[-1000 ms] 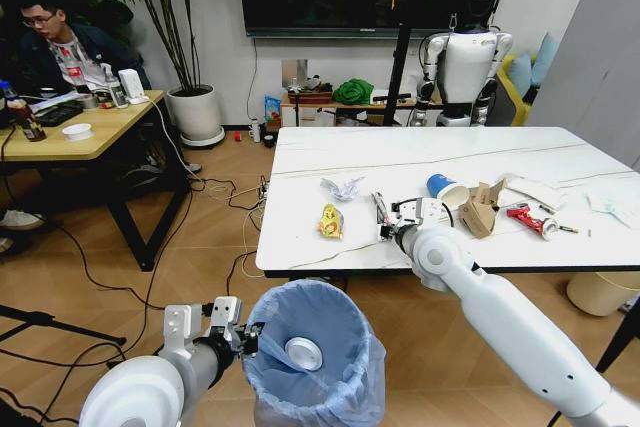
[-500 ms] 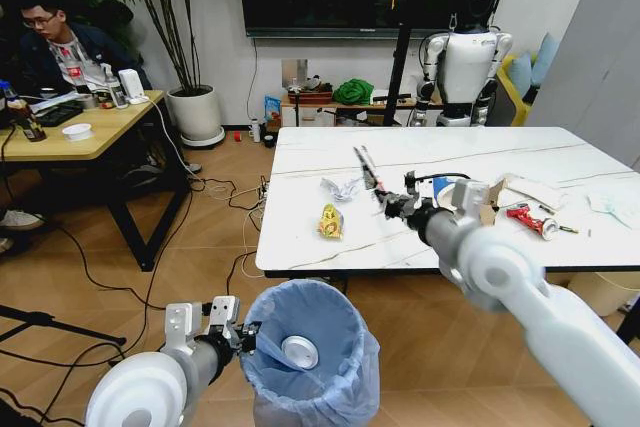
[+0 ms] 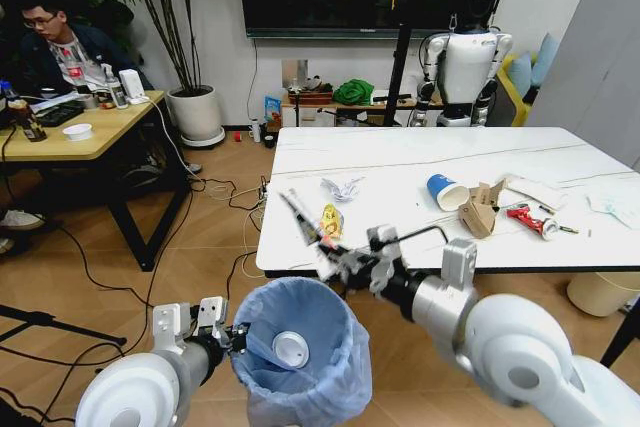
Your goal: Pick up the trash bin and place the trash from the table into it.
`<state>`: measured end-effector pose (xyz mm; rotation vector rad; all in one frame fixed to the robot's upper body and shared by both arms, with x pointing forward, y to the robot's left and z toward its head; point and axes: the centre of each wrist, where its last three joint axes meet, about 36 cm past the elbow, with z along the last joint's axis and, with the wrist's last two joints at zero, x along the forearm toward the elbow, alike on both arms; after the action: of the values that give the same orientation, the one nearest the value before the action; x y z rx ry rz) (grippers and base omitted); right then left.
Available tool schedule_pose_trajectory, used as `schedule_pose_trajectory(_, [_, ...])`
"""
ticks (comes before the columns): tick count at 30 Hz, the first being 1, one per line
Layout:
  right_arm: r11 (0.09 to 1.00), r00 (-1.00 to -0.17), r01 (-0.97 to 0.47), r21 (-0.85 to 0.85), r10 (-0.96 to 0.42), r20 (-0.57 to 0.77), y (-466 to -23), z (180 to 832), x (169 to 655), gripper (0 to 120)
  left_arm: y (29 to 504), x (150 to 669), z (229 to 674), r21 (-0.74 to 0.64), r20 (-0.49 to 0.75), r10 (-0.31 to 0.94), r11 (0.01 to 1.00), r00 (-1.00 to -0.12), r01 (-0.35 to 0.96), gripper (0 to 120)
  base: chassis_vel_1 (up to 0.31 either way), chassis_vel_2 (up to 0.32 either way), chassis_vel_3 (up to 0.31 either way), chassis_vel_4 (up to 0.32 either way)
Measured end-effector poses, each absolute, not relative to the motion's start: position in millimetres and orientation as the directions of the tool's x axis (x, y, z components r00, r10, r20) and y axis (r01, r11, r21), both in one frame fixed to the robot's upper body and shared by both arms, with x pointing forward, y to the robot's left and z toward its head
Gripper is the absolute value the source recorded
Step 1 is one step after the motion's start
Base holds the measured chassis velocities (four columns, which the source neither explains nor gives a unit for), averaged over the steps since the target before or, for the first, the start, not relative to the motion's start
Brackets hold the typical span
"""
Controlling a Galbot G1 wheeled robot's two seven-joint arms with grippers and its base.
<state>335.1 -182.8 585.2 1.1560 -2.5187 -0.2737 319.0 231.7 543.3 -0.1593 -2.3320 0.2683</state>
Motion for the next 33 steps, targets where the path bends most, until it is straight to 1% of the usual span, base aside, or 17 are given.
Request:
schedule_pose_trajectory(10, [0.648, -0.575, -0.715, 0.262, -0.759, 0.307, -171, 553, 327, 0, 231, 323, 546, -0.225, 0.685, 0.194, 0.973, -0.702, 0.048, 0, 0.0, 0.0, 0.0, 0.0])
schedule_pose_trajectory(12, [0.647, -0.568, -0.718, 0.257, -0.758, 0.32, -170, 550, 326, 4, 232, 323, 546, -0.222, 0.685, 0.193, 0.974, -0.702, 0.051, 0, 0.0, 0.0, 0.0, 0.0])
schedule_pose_trajectory(13, [0.644, -0.563, -0.72, 0.257, -0.759, 0.326, -169, 549, 325, 11, 232, 323, 546, -0.221, 0.686, 0.193, 0.974, -0.702, 0.052, 0, 0.0, 0.0, 0.0, 0.0])
schedule_pose_trajectory(15, [0.642, -0.558, -0.722, 0.257, -0.761, 0.332, -167, 548, 325, 19, 233, 323, 547, -0.22, 0.686, 0.193, 0.974, -0.702, 0.053, 0, 0.0, 0.0, 0.0, 0.0])
schedule_pose_trajectory(16, [0.642, -0.558, -0.722, 0.257, -0.761, 0.332, -167, 548, 325, 19, 233, 323, 547, -0.22, 0.686, 0.193, 0.974, -0.702, 0.053, 0, 0.0, 0.0, 0.0, 0.0])
schedule_pose_trajectory(17, [0.644, -0.56, -0.722, 0.255, -0.759, 0.333, -167, 547, 326, 22, 233, 324, 547, -0.22, 0.686, 0.193, 0.974, -0.702, 0.053, 0, 0.0, 0.0, 0.0, 0.0])
schedule_pose_trajectory(23, [0.651, -0.575, -0.723, 0.229, -0.752, 0.322, -171, 553, 333, 49, 233, 325, 549, -0.224, 0.682, 0.2, 0.973, -0.703, 0.058, 0, 0.0, 0.0, 0.0, 0.0])
schedule_pose_trajectory(24, [0.651, -0.575, -0.723, 0.229, -0.752, 0.322, -171, 553, 333, 49, 233, 325, 549, -0.224, 0.682, 0.2, 0.973, -0.703, 0.058, 0, 0.0, 0.0, 0.0, 0.0])
schedule_pose_trajectory(26, [0.654, -0.58, -0.723, 0.224, -0.75, 0.316, -173, 555, 335, 56, 232, 324, 549, -0.227, 0.683, 0.203, 0.972, -0.702, 0.06, 0, 0.0, 0.0, 0.0, 0.0])
schedule_pose_trajectory(28, [0.658, -0.593, -0.72, 0.219, -0.748, 0.3, -174, 559, 338, 64, 232, 323, 548, -0.229, 0.683, 0.206, 0.971, -0.7, 0.062, 0, 0.0, 0.0, 0.0, 0.0])
schedule_pose_trajectory(30, [0.674, -0.622, -0.707, 0.213, -0.736, 0.268, -177, 568, 347, 74, 231, 320, 547, -0.231, 0.688, 0.209, 0.971, -0.695, 0.063, 0, 0.0, 0.0, 0.0, 0.0])
schedule_pose_trajectory(31, [0.674, -0.622, -0.707, 0.213, -0.736, 0.268, -177, 568, 347, 74, 231, 320, 547, -0.231, 0.688, 0.209, 0.971, -0.695, 0.063, 0, 0.0, 0.0, 0.0, 0.0])
schedule_pose_trajectory(33, [0.709, -0.666, -0.675, 0.204, -0.705, 0.243, -180, 576, 359, 83, 231, 317, 546, -0.233, 0.693, 0.212, 0.97, -0.689, 0.065, 0, 0.0, 0.0, 0.0, 0.0])
